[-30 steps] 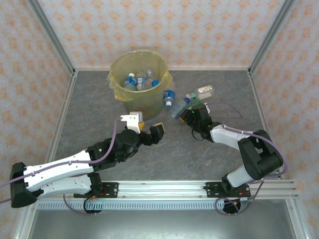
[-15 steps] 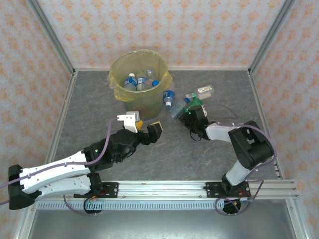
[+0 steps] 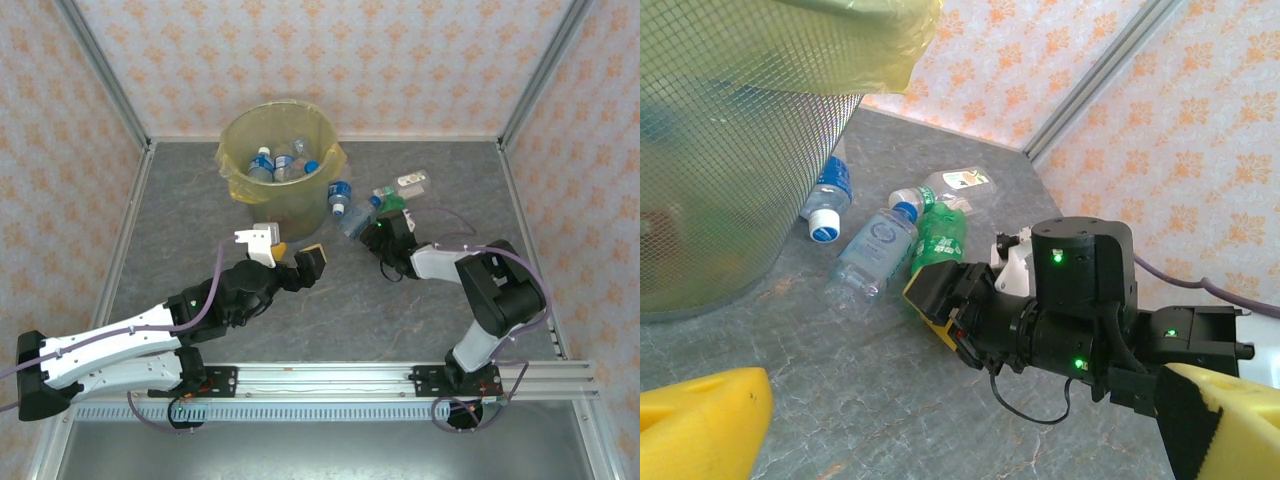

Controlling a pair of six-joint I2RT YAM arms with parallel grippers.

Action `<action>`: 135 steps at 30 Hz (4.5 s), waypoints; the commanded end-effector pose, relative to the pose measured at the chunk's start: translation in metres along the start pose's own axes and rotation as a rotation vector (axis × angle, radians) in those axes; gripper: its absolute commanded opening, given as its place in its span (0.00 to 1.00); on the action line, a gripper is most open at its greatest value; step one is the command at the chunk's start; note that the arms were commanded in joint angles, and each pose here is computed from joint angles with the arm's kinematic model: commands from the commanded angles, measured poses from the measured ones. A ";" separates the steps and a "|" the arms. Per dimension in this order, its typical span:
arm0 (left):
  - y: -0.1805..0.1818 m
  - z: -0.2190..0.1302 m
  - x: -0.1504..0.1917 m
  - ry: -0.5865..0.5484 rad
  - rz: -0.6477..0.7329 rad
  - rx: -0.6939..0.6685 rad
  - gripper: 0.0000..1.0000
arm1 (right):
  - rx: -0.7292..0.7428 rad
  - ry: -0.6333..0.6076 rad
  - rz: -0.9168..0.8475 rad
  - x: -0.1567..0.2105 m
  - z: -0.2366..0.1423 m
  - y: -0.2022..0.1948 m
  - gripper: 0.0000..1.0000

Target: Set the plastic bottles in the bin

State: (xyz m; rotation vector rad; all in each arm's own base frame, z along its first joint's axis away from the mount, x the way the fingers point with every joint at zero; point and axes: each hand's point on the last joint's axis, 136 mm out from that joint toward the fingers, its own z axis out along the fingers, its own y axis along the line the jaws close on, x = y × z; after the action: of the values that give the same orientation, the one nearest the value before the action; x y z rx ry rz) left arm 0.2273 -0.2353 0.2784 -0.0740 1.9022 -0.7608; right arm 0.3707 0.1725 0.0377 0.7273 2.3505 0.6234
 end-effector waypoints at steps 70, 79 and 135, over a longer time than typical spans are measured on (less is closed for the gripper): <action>0.087 -0.096 -0.090 -0.365 -0.190 -0.300 0.99 | -0.368 -0.308 -0.535 -0.043 -0.200 0.224 0.23; 0.089 -0.098 -0.087 -0.350 -0.181 -0.302 0.99 | -0.385 -0.247 -0.651 -0.005 -0.184 0.283 0.21; 0.033 -0.050 -0.068 -0.210 -0.108 -0.159 0.99 | -0.347 -0.379 -0.526 -0.035 -0.235 0.216 0.92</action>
State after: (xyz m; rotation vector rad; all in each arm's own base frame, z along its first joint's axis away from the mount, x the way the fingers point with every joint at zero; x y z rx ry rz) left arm 0.2247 -0.1454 0.3127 -0.3741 1.7750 -0.5853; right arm 0.3174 0.2700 0.3351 -0.0200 1.9403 0.5860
